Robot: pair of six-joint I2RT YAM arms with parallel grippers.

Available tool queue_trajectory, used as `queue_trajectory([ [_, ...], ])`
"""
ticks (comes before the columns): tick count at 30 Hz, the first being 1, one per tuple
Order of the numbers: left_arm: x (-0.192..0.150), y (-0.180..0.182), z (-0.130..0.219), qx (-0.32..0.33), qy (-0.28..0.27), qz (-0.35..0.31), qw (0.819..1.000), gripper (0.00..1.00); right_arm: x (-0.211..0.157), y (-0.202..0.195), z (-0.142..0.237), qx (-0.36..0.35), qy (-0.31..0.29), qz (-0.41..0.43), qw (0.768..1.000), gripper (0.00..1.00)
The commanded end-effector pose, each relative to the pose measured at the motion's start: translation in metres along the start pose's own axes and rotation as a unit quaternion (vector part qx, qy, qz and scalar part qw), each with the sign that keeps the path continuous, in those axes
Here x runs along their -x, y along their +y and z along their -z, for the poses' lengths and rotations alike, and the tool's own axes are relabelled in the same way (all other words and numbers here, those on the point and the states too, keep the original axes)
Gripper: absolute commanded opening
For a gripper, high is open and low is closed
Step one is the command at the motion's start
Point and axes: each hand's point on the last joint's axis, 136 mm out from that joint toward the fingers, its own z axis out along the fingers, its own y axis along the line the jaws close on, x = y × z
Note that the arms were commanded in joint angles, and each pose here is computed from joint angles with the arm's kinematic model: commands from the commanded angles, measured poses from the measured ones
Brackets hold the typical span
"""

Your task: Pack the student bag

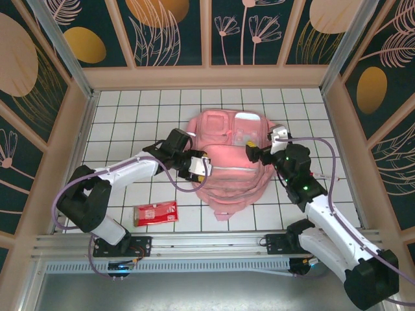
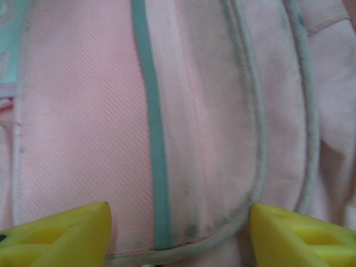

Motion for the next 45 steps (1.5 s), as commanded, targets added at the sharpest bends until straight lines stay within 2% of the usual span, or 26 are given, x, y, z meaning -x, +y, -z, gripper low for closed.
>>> queue_trajectory([
  [1,0.0,-0.02,0.004,-0.024,0.0,-0.001,1.0,0.67,0.006,0.007,-0.001,0.024,0.005,0.006,1.0,0.99],
  [4,-0.008,-0.013,0.002,0.011,0.018,-0.027,0.999,0.66,0.0,0.01,-0.004,0.034,0.015,0.006,0.999,0.99],
  [7,-0.005,0.007,0.001,0.05,0.026,-0.045,0.997,0.61,-0.001,0.015,-0.006,0.047,0.019,0.001,0.999,0.98],
  [15,0.006,0.02,-0.015,0.059,0.005,-0.075,0.995,0.52,-0.002,0.019,-0.008,0.059,0.02,-0.019,0.998,0.96],
  [17,0.011,0.022,-0.017,0.058,-0.002,-0.072,0.996,0.44,-0.003,0.019,-0.008,0.061,0.022,-0.026,0.998,0.95],
  [20,0.032,0.03,-0.012,0.045,-0.038,-0.042,0.997,0.18,-0.008,0.024,-0.009,0.073,0.027,-0.039,0.996,0.9],
  [22,0.052,0.04,-0.005,0.039,-0.073,0.007,0.997,0.0,-0.012,0.026,-0.011,0.079,0.035,-0.049,0.995,0.88],
  [25,0.067,0.071,0.004,0.074,-0.092,0.106,0.987,0.0,-0.018,0.032,-0.013,0.098,0.05,-0.064,0.992,0.85],
  [28,0.063,0.093,0.006,0.109,-0.082,0.164,0.977,0.0,-0.018,0.059,-0.007,0.179,0.058,-0.062,0.98,0.85],
  [29,0.059,0.1,0.007,0.125,-0.08,0.182,0.972,0.0,-0.017,0.06,-0.006,0.18,0.057,-0.067,0.98,0.85],
  [30,0.054,0.107,0.01,0.141,-0.077,0.203,0.966,0.0,-0.018,0.053,-0.008,0.157,0.061,-0.085,0.982,0.86],
  [33,0.043,0.118,0.021,0.158,-0.096,0.255,0.949,0.0,-0.029,0.01,-0.017,0.034,0.085,-0.136,0.987,0.9],
  [35,0.04,0.121,0.032,0.172,-0.114,0.276,0.939,0.0,-0.051,-0.026,-0.017,-0.066,0.114,-0.198,0.971,0.9],
  [37,0.042,0.114,0.039,0.171,-0.132,0.272,0.938,0.0,-0.079,-0.045,-0.017,-0.111,0.149,-0.25,0.95,0.9],
  [39,0.046,0.102,0.04,0.156,-0.144,0.259,0.942,0.0,-0.102,-0.04,-0.023,-0.088,0.199,-0.305,0.927,0.9],
  [41,0.047,0.093,0.038,0.137,-0.146,0.255,0.946,0.0,-0.105,-0.022,-0.032,-0.031,0.222,-0.324,0.919,0.92],
  [43,0.044,0.085,0.032,0.123,-0.141,0.256,0.948,0.0,-0.093,0.002,-0.038,0.042,0.214,-0.296,0.93,0.91],
  [45,0.038,0.078,0.029,0.117,-0.135,0.258,0.95,0.0,-0.081,0.024,-0.037,0.102,0.194,-0.192,0.957,0.91],
])
